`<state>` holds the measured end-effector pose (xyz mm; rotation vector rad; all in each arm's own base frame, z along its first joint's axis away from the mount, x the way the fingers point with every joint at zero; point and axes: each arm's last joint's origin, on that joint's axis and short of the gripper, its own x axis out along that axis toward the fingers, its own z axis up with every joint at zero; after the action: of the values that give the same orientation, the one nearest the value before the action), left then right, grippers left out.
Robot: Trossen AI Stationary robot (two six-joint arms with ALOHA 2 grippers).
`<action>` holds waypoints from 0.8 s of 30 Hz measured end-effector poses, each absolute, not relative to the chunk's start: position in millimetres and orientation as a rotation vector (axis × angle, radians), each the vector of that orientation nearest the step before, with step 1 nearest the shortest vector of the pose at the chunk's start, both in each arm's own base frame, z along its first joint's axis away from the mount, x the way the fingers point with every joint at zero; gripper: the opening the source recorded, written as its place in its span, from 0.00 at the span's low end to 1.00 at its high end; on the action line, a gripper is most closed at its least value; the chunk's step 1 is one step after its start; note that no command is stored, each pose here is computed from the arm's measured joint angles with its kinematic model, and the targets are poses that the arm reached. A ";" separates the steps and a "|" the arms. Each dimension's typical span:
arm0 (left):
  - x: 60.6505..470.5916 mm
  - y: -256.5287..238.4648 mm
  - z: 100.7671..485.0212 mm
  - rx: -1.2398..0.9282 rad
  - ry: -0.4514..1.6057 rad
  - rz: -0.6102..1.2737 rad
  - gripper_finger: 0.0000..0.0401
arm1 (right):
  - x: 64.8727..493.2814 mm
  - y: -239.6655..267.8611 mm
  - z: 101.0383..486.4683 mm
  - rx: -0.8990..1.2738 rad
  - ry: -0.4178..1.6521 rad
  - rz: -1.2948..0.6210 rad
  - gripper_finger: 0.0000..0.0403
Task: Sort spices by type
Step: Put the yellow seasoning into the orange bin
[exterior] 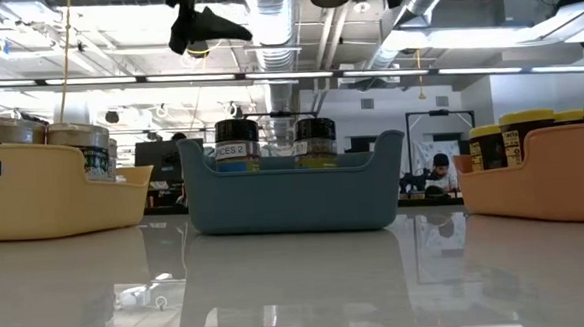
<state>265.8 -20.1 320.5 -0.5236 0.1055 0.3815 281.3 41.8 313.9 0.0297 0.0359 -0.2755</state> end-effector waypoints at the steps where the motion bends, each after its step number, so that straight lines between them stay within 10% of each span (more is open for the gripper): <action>1: 265.7 -19.5 321.2 -0.527 0.101 0.381 0.78 | 281.3 41.8 313.9 0.030 0.036 -0.275 0.58; 24: 273.7 -12.6 323.6 -0.132 0.120 0.283 0.78 | 281.6 40.1 313.9 0.164 0.017 -0.282 0.58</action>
<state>273.7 -12.6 323.6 -0.1315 0.1201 0.2825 281.6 40.1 313.9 0.1638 0.0168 -0.2818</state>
